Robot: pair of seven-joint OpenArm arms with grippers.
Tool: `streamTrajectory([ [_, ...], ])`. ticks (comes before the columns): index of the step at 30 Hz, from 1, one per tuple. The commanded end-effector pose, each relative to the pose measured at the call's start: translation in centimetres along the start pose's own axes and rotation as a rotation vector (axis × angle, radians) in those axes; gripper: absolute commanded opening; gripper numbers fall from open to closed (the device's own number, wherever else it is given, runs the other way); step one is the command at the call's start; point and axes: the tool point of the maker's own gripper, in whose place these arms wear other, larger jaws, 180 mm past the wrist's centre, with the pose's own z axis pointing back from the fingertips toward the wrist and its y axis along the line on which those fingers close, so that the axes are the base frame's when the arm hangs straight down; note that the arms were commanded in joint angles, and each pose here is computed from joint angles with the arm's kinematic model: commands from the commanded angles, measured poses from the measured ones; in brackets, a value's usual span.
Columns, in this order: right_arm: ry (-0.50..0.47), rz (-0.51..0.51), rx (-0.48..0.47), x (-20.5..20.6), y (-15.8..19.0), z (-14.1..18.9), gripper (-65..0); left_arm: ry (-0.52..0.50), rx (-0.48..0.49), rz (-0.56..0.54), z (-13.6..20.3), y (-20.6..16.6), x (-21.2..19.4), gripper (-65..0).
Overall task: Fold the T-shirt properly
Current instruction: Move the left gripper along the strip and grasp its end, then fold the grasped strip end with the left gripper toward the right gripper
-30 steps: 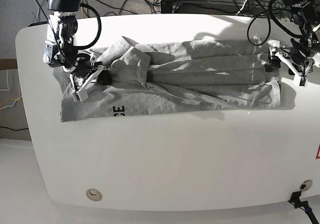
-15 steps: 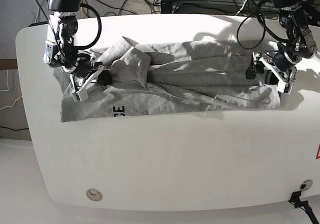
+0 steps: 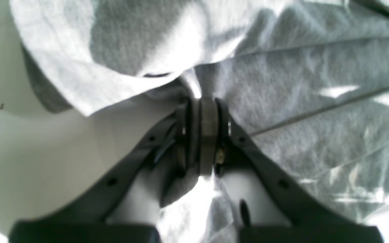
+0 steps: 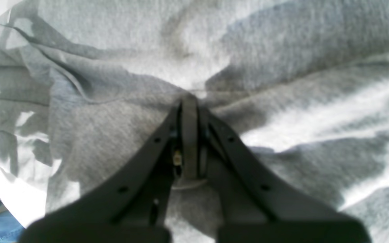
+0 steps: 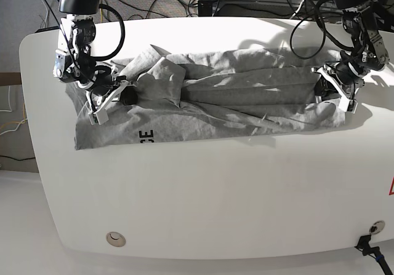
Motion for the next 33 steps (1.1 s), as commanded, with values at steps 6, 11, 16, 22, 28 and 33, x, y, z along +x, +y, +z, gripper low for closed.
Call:
streamTrajectory([
  [6, 0.083, 0.014, -0.086, -1.6, -2.0, 0.4, -65.0, -0.115, 0.039, -0.204, 3.6, -2.6, 5.1, -63.0],
  [11, 0.082, 0.006, -0.074, -1.8, -1.4, 0.1, -65.0, -0.092, 0.067, -0.290, 5.2, -4.2, 6.5, -63.0],
  [16, 0.081, 0.000, -0.066, -1.9, -1.1, -0.2, -65.0, -0.134, 0.031, -0.299, 4.9, -6.6, 7.3, -63.0],
  [22, 0.082, -0.001, -0.066, -2.0, -1.1, -0.2, -65.0, -0.159, -0.157, -0.326, 3.4, -12.4, 7.5, -62.8],
  [28, 0.083, 0.000, -0.067, -2.0, -1.1, -0.2, -65.0, -0.244, -0.401, -0.283, 2.9, -19.4, 8.6, -63.0],
  [33, 0.082, -0.001, -0.066, -2.0, -1.1, -0.2, -65.0, -0.289, -0.474, -0.245, 2.5, -22.8, 9.6, -63.0],
])
